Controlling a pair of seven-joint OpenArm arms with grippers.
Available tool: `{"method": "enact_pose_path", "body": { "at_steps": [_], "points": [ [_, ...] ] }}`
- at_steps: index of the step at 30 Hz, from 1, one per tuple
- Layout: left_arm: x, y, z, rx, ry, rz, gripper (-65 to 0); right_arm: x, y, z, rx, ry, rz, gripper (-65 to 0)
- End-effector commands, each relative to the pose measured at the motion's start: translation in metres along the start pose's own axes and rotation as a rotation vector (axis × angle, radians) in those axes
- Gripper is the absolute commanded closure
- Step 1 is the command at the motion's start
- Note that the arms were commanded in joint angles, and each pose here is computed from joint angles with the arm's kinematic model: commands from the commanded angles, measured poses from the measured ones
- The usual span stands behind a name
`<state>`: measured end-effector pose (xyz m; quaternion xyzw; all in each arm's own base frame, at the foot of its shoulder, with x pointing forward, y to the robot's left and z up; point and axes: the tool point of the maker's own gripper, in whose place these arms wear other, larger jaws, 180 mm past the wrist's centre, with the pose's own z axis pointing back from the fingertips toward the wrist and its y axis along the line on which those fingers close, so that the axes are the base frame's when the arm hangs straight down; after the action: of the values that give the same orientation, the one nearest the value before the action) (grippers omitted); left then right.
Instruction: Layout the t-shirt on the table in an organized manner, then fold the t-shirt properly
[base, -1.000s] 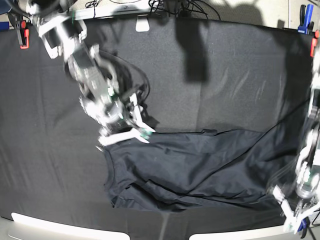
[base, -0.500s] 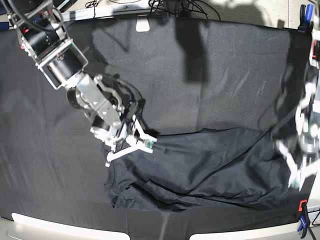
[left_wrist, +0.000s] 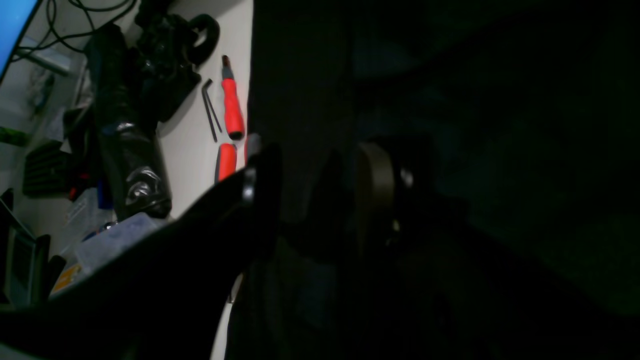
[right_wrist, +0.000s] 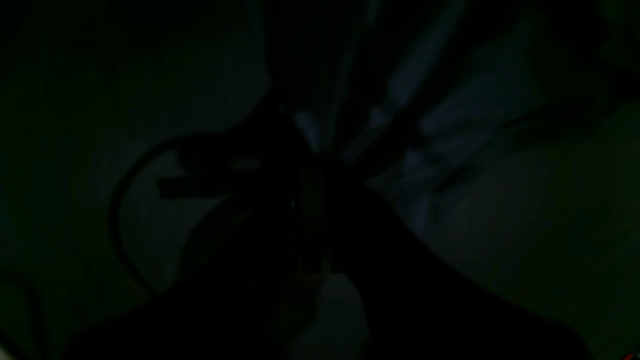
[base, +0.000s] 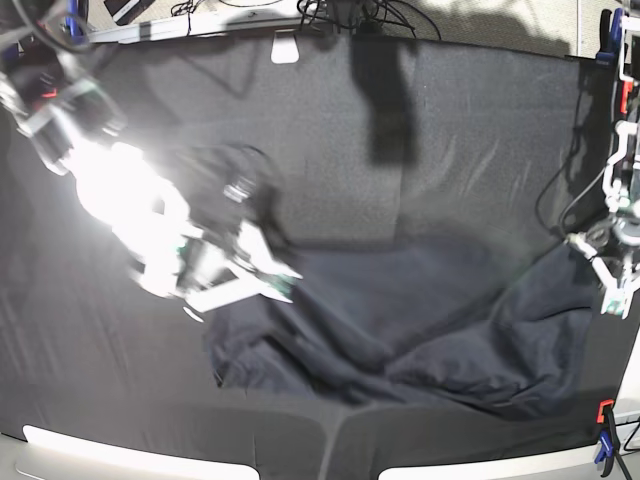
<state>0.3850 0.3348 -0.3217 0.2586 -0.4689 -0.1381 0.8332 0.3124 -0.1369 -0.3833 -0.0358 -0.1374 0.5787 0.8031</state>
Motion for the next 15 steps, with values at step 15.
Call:
{"method": "enact_pose_path", "body": {
  "at_steps": [15],
  "points": [
    [0.013,0.01,0.0,0.037,-0.022,0.017,-21.5,0.048,-0.096,0.055,-0.198,-0.453,-0.246,0.0]
  ]
}}
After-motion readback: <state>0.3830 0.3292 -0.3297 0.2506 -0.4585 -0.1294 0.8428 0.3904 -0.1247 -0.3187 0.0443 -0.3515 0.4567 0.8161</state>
